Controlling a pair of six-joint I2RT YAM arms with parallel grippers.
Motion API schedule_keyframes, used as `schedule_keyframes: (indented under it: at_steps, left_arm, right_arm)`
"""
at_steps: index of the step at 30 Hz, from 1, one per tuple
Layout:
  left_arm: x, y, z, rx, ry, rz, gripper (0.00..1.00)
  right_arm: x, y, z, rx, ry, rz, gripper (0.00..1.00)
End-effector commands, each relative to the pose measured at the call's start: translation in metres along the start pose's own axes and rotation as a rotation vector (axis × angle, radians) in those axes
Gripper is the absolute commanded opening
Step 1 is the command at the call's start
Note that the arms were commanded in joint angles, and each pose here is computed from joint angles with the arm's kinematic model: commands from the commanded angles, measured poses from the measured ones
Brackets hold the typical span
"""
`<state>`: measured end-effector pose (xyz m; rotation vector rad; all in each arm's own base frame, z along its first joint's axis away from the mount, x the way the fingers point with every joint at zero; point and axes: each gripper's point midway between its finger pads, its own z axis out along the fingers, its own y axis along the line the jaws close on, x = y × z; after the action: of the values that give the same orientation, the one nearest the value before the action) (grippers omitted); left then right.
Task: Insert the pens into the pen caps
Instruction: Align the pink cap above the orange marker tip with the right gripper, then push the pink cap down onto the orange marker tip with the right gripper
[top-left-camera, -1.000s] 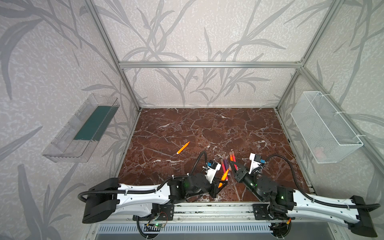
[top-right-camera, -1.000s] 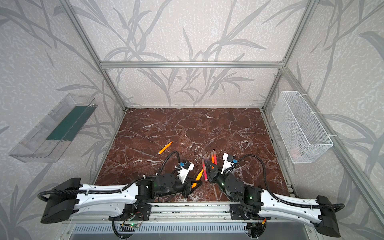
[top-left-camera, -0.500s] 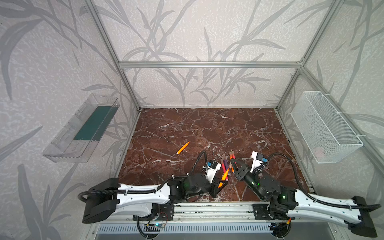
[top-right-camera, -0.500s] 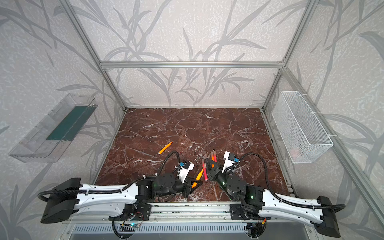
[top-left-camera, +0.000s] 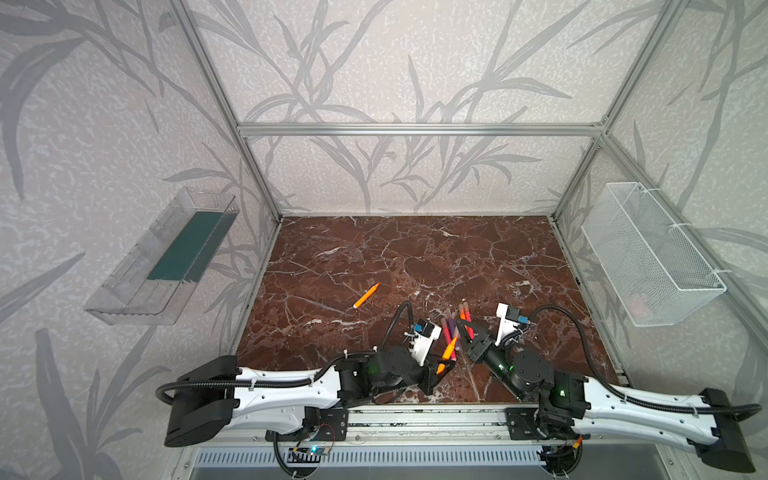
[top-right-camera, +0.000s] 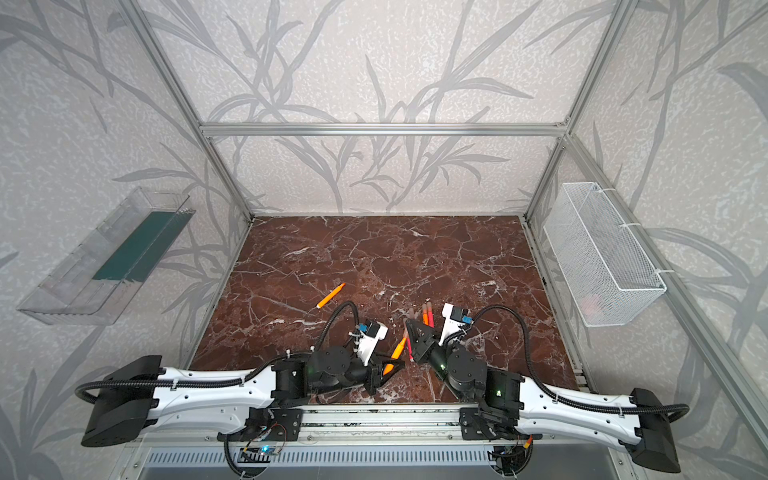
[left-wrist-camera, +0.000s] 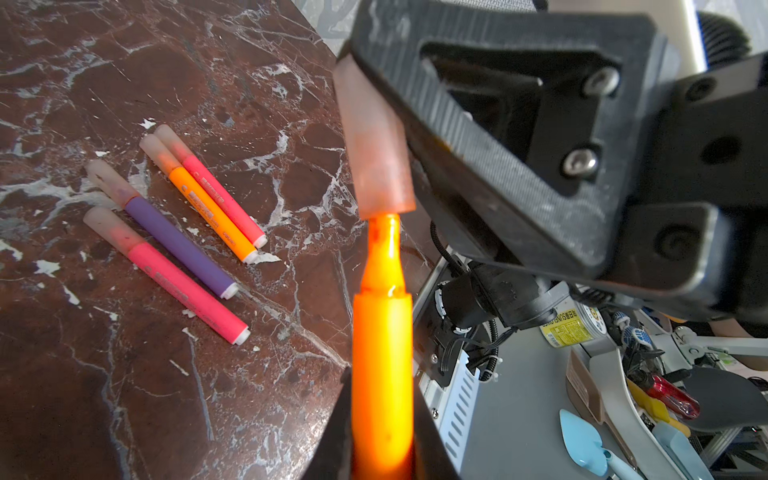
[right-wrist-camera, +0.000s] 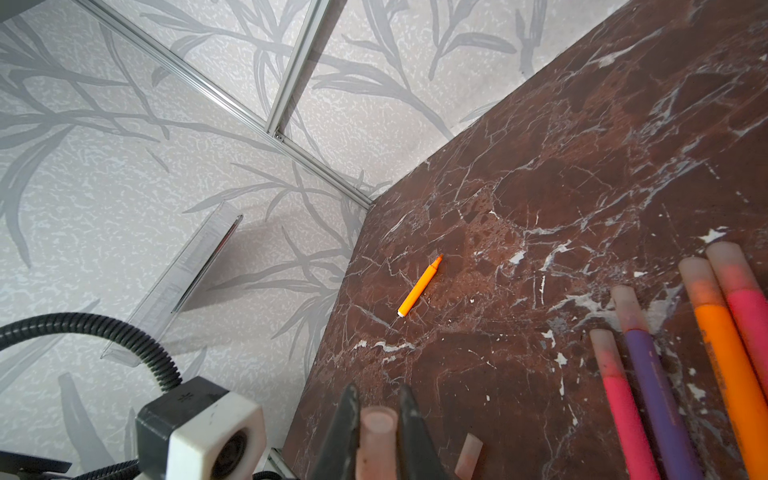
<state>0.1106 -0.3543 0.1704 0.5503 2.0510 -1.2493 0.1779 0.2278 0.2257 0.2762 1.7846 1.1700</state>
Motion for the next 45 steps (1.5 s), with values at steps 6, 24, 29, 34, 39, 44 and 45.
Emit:
schedule_keyframes:
  at_steps: [6,24,29,34,39,44,45]
  left_arm:
    - [-0.02,0.012,-0.004,-0.063,-0.118,-0.002,0.0]
    - [-0.058,-0.001,-0.009,0.108,-0.17,-0.11,0.0]
    - [-0.06,-0.002,-0.013,0.117,-0.177,-0.106,0.0]
    - [-0.057,0.003,-0.016,0.085,-0.168,-0.081,0.0]
    - [-0.049,0.005,-0.015,0.077,-0.135,-0.031,0.0]
    - [-0.04,0.002,-0.012,0.082,-0.094,0.024,0.0]
    - [-0.038,0.001,-0.011,0.08,-0.084,0.039,0.0]
  right_arm:
    - [0.014,0.006,0.007,-0.043,0.046,0.068,0.0]
    - [0.032,0.014,0.016,-0.098,0.09,0.035,0.0]
    - [0.031,0.016,0.017,-0.108,0.083,-0.001,0.09]
    - [0.016,0.003,0.008,-0.049,0.034,-0.005,0.25]
    - [-0.01,-0.005,-0.009,-0.038,-0.051,0.003,0.32]
    - [-0.028,0.002,-0.021,-0.071,-0.101,-0.007,0.41]
    - [-0.031,0.003,-0.022,-0.075,-0.108,-0.009,0.42]
